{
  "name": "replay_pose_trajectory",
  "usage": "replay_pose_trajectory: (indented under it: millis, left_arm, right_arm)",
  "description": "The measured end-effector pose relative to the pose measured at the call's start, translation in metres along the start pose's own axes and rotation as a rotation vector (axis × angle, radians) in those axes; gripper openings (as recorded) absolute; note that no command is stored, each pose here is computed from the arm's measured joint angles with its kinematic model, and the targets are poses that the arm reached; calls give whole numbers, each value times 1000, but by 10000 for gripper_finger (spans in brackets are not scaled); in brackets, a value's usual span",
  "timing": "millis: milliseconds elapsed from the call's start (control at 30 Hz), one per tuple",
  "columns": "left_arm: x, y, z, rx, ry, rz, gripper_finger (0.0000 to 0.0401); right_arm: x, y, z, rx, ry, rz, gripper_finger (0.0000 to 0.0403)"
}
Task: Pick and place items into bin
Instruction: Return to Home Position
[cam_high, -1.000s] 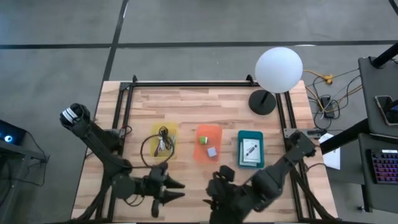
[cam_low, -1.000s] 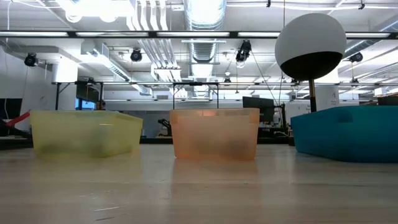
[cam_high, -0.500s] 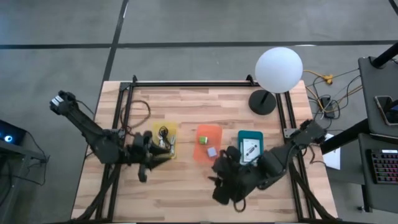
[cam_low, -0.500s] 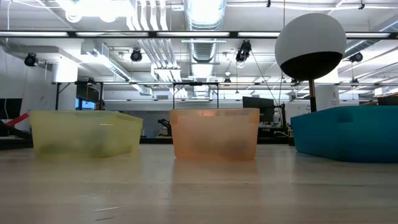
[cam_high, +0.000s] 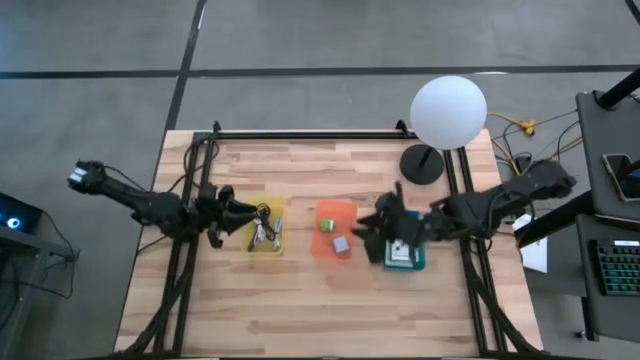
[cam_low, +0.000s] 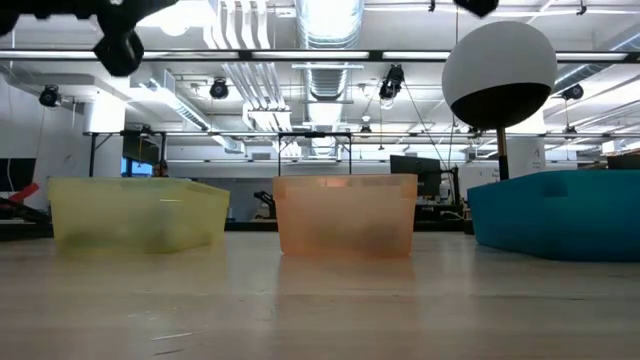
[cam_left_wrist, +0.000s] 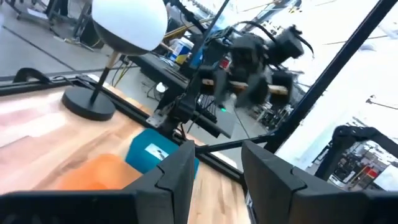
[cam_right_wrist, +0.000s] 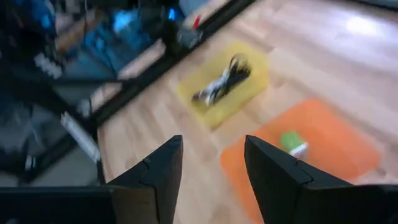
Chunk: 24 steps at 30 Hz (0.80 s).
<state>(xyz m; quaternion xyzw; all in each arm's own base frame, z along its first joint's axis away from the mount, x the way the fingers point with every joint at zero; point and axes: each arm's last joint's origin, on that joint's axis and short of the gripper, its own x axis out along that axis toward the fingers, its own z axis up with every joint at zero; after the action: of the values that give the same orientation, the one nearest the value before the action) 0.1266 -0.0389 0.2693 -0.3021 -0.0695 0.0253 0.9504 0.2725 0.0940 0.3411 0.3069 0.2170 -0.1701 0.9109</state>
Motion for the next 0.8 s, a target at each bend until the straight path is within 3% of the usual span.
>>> replay_pose_trajectory:
  millis: [100, 200, 333, 400, 500, 667, 800]
  left_arm:
    - [-5, 15, -3, 33, 2, -5, 118]
    - [-7, 28, -6, 83, 36, 55, 118]
    - [-9, 41, -16, 152, 113, 140, 118]
    - [-9, 44, -20, 159, 132, 150, 118]
    - [-14, 47, -23, 167, 162, 155, 118]
    - [-21, 51, -24, 150, 187, 171, 118]
    - [-25, 50, -21, 115, 155, 158, 118]
  right_arm:
    - [-1, -24, 3, 22, -69, 6, 159]
    - [-6, -50, 2, -27, -82, -64, 159]
    - [-18, -72, -2, 121, -96, -89, 159]
    - [-23, -77, -6, 140, -95, -67, 159]
    - [-28, -78, -14, -29, -114, -16, 159]
    - [-33, -101, -24, 4, -217, 37, 159]
    - [-35, -116, -38, -2, -291, 198, 159]
